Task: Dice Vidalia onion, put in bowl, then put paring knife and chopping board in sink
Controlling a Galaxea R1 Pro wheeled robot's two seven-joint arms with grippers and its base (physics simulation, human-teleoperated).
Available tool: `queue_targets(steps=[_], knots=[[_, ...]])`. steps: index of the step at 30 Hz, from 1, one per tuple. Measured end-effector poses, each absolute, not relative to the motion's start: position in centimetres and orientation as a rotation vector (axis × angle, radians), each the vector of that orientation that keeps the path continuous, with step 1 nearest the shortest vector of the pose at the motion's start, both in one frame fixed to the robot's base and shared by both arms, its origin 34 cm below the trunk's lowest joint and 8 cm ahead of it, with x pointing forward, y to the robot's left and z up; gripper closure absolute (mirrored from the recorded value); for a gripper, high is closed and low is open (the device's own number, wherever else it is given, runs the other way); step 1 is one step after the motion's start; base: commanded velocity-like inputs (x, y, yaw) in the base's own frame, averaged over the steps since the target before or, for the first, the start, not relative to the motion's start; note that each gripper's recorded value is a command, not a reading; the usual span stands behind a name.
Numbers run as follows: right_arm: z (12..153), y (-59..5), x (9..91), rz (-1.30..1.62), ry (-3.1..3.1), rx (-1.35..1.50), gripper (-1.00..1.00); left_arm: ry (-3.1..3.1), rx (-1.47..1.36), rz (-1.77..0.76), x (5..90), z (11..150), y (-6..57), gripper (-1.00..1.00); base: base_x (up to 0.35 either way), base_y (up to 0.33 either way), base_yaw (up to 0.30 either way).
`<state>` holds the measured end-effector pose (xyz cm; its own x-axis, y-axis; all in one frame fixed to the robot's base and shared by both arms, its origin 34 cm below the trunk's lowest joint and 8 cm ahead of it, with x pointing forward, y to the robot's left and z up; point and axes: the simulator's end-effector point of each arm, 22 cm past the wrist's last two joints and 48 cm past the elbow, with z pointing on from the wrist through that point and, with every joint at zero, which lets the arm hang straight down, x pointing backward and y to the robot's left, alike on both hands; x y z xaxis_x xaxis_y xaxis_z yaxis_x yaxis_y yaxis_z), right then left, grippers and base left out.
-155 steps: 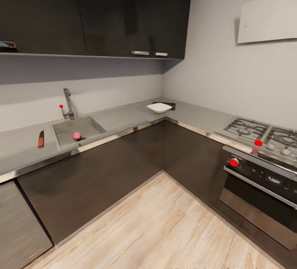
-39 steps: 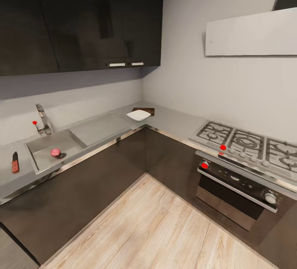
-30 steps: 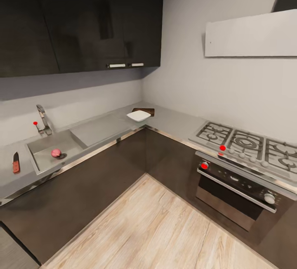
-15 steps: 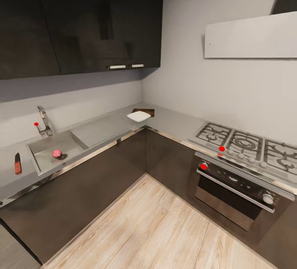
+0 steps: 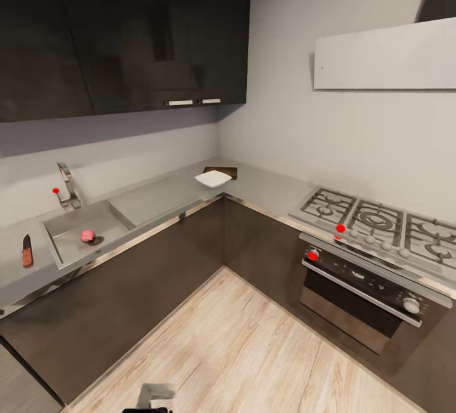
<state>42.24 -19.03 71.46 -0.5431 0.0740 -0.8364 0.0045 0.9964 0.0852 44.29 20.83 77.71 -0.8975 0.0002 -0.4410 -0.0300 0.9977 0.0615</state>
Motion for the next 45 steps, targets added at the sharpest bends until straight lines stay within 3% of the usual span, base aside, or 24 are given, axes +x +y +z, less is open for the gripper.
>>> queue_targets(steps=[4,25,45], knots=[[71.4,-19.0,42.2,0.089,2.145,0.054,-1.00,2.532,0.030,0.024,50.8,86.4,17.3,-1.00,0.000,0.000,0.000],[71.4,-18.8,42.2,0.093,2.146,0.054,-1.00,2.078,0.098,-0.050,77.5,118.2,14.1,-1.00,0.000,0.000,0.000],[71.4,-18.6,42.2,0.095,2.146,0.058,-1.00,2.014,0.103,-0.079,79.7,123.4,14.8,-1.00,0.002,0.000,0.000]])
